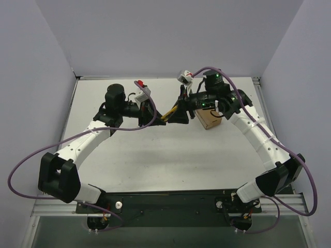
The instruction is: Unpack the express box
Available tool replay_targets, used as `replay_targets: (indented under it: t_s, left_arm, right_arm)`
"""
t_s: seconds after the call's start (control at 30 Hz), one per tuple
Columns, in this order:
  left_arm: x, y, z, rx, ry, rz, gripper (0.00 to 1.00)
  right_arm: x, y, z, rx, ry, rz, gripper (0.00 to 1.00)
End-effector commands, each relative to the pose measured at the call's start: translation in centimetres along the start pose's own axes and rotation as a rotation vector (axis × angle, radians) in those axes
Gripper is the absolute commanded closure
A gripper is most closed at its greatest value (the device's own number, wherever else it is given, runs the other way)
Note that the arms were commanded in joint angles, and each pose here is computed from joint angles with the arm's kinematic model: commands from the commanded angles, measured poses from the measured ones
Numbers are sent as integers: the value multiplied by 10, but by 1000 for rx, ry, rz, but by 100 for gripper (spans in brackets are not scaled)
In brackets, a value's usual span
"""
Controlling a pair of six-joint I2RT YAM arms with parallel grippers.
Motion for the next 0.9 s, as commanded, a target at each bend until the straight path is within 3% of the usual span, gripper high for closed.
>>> replay_targets:
  t_s: [0.0,0.43,0.67,0.87]
  left_arm:
    - [-7,22,3,-19,-42,74,100]
    - [-7,25,8,-17,-57,69,100]
    - [-6,30,5,-39,-37,53,100]
    - [-1,33,3,-70,-16,0,100]
  right_arm:
    - [1,16,2,-55,29,-66,52]
    - [-1,19,11,-58,31,-64,64]
    - [-1,15,11,-49,22,-62,59]
    - [-1,15,10,-47,13,-77,65]
Point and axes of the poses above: each gripper's point midway between its finger pads, its own z axis out along the fingers, its own x axis along the line the jaws close on, y = z × x, the point moved 9 cm from there along -z, back along the fingers, and after that the axes turned 14 degrees about -z, right-handed, at the moved point
